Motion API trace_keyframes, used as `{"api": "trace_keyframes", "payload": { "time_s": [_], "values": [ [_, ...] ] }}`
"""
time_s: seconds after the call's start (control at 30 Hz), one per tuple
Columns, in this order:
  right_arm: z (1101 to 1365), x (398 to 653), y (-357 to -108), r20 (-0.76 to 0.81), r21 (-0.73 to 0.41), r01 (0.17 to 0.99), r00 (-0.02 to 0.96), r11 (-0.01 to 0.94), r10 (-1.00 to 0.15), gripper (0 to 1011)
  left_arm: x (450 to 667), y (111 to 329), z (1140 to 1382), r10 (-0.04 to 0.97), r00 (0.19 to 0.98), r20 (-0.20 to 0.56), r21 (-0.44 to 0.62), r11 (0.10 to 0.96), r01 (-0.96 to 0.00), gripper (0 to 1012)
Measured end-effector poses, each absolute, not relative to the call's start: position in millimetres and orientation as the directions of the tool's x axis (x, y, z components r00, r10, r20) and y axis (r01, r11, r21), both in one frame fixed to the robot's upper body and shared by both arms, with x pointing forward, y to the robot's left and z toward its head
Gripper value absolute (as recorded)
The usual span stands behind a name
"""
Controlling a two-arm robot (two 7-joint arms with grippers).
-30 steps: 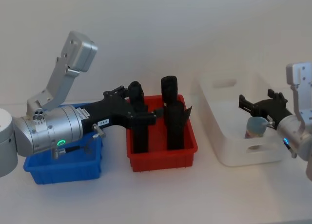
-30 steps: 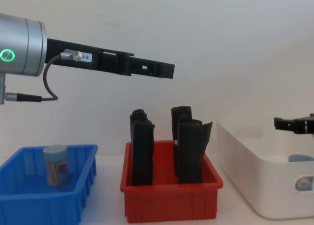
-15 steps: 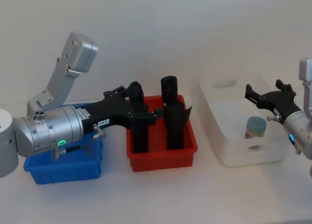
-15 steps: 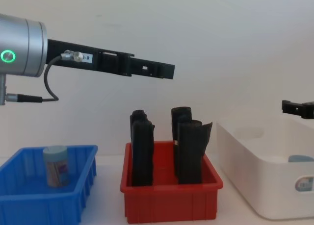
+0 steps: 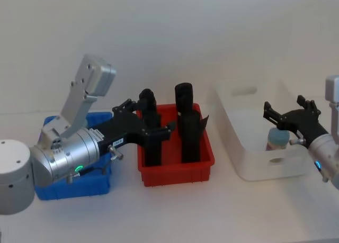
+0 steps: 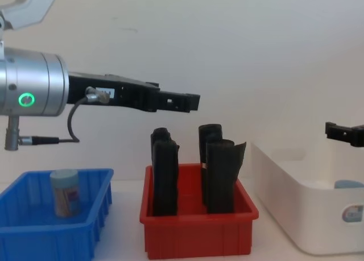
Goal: Pick the cotton swabs from the blue box and place them into the white box.
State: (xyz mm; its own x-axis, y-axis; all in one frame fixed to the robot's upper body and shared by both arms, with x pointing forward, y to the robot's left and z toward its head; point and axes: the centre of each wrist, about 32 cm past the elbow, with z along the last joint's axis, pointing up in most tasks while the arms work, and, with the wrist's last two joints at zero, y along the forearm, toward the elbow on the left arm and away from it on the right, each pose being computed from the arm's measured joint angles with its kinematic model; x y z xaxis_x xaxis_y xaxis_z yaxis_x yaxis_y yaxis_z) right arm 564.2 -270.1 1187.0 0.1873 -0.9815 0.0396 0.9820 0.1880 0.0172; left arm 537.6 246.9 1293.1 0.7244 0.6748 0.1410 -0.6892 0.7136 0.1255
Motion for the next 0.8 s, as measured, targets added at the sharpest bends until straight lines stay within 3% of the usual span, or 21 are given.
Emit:
{"api": "trace_keyframes", "payload": {
  "time_s": [0.8],
  "values": [
    [1183, 495, -252, 0.052, 0.043, 0.962, 0.268, 0.27, -0.962, 1001, 514, 218, 1239, 0.811, 0.54, 0.227, 0.014, 0.551, -0.834, 1004]
  ]
}}
